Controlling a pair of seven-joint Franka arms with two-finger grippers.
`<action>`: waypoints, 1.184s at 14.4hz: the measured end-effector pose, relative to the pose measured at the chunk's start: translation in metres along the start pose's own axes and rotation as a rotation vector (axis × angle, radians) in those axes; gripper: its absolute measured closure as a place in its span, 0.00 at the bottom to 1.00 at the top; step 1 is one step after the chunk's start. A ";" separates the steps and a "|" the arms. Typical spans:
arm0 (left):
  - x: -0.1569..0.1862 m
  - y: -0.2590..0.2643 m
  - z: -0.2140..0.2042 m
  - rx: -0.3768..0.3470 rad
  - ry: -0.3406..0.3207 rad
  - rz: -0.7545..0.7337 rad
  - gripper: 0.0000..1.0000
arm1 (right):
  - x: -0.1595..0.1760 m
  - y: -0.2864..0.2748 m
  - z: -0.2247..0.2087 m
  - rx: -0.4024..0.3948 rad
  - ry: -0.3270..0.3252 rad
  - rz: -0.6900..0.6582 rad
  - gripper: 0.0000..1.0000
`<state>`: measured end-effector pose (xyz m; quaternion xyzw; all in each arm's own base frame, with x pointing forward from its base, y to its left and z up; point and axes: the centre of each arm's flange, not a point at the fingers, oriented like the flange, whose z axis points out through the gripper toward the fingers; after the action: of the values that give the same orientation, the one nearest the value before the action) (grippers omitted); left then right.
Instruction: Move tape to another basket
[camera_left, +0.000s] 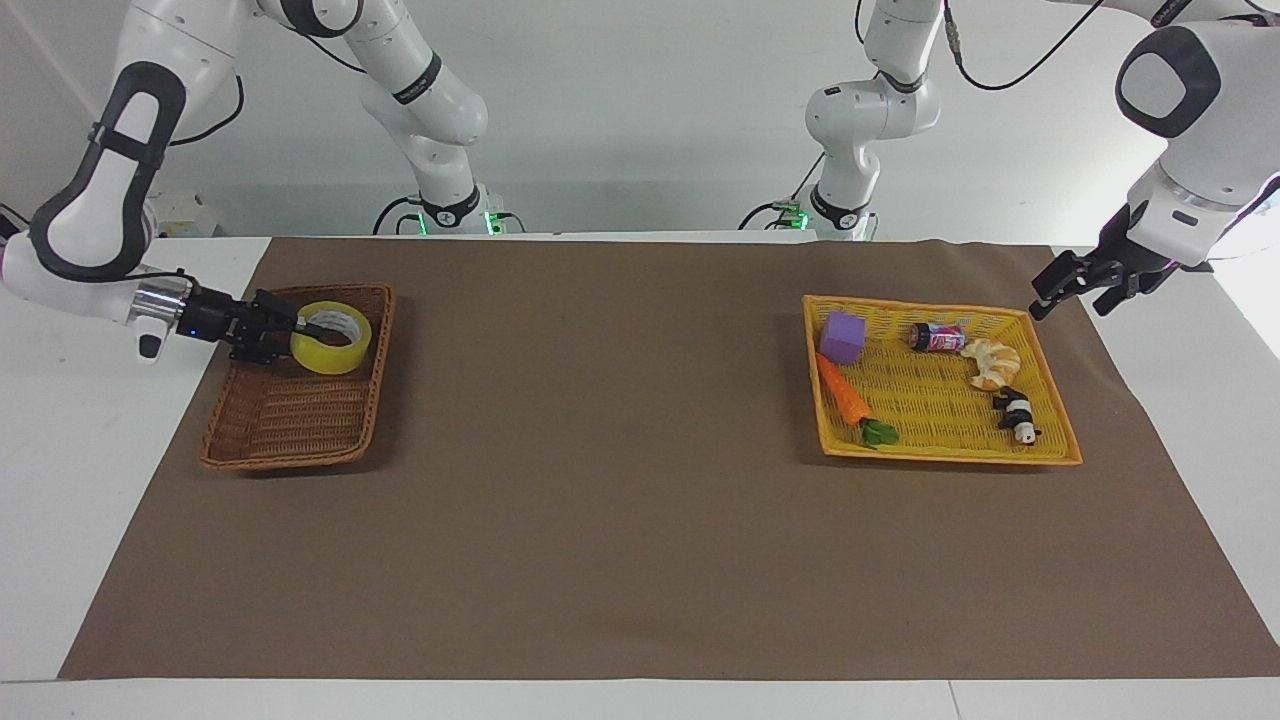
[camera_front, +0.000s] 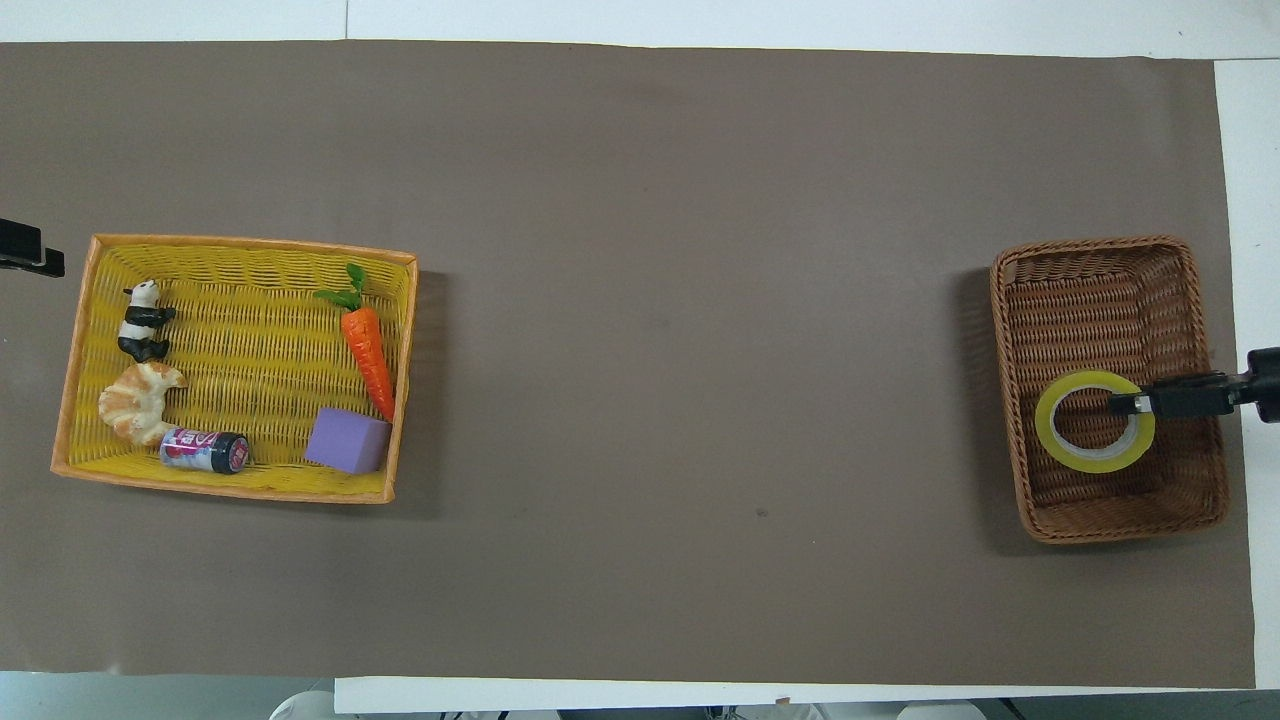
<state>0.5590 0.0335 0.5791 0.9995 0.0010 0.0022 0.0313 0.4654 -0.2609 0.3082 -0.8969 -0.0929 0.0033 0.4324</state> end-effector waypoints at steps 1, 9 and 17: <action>0.000 0.002 -0.001 0.000 0.002 0.006 0.00 | -0.001 0.007 0.002 -0.002 0.002 -0.003 0.45; -0.012 0.047 -0.021 0.094 -0.068 0.110 0.00 | 0.001 0.021 0.000 -0.052 0.012 -0.027 0.28; -0.016 0.049 -0.025 0.101 -0.098 0.114 0.00 | 0.075 -0.099 -0.048 -0.438 -0.141 -0.086 0.00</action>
<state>0.5433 -0.0141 0.6067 0.9972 -0.0572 -0.0451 -0.0192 0.5268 -0.2246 0.4208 -0.9621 -0.1594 0.0273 0.2197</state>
